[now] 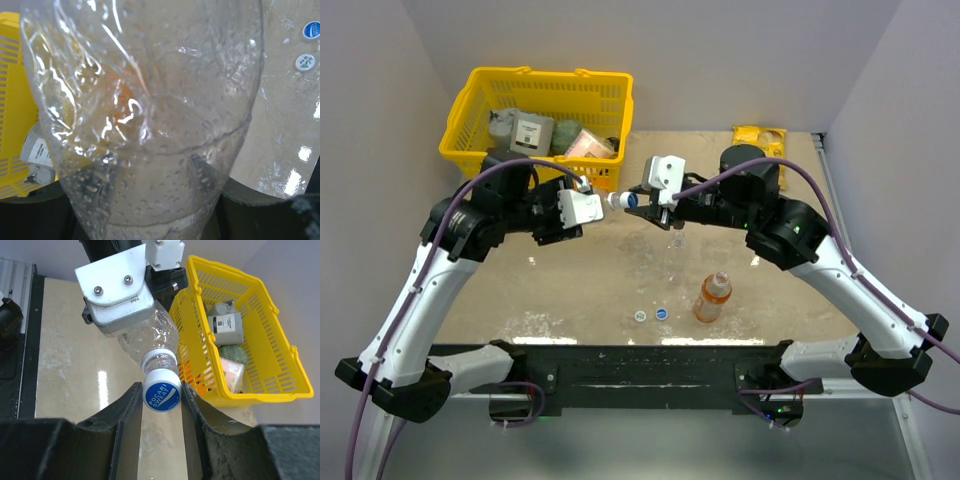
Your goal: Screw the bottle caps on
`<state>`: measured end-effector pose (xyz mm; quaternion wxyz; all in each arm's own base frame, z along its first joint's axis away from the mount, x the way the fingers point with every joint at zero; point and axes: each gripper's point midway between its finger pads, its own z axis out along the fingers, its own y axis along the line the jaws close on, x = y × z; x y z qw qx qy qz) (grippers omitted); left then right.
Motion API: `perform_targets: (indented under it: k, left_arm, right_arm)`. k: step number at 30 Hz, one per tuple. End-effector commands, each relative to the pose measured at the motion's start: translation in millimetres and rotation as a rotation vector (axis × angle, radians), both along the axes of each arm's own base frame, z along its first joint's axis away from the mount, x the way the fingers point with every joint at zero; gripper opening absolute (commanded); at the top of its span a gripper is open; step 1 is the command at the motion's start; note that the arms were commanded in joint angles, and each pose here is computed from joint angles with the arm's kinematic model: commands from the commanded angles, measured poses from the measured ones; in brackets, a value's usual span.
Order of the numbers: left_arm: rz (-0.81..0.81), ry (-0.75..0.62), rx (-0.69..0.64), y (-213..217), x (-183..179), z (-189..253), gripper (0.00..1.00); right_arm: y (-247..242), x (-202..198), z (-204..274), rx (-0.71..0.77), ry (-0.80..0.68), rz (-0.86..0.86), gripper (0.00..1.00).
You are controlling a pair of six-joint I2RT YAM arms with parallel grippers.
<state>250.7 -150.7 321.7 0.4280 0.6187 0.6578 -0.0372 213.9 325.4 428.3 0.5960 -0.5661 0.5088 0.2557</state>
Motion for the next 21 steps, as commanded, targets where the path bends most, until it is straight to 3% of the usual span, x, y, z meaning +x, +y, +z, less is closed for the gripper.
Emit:
perform_targets:
  k: [1, 8, 15, 21]
  left_arm:
    - [-0.025, -0.049, -0.066, -6, -7, 11, 0.0]
    - [-0.022, -0.062, -0.126, -10, -11, 12, 0.0]
    - [0.021, -0.053, -0.161, -8, -9, 12, 0.0]
    - [0.038, -0.112, -0.195, -4, -9, 21, 0.0]
  right_arm:
    - [7, -5, 19, 0.085, 0.034, 0.021, 0.0]
    - [13, -13, 21, 0.141, 0.099, 0.06, 0.0]
    - [22, -33, 21, 0.223, 0.258, 0.139, 0.0]
    - [20, -34, 8, 0.215, 0.272, 0.135, 0.0]
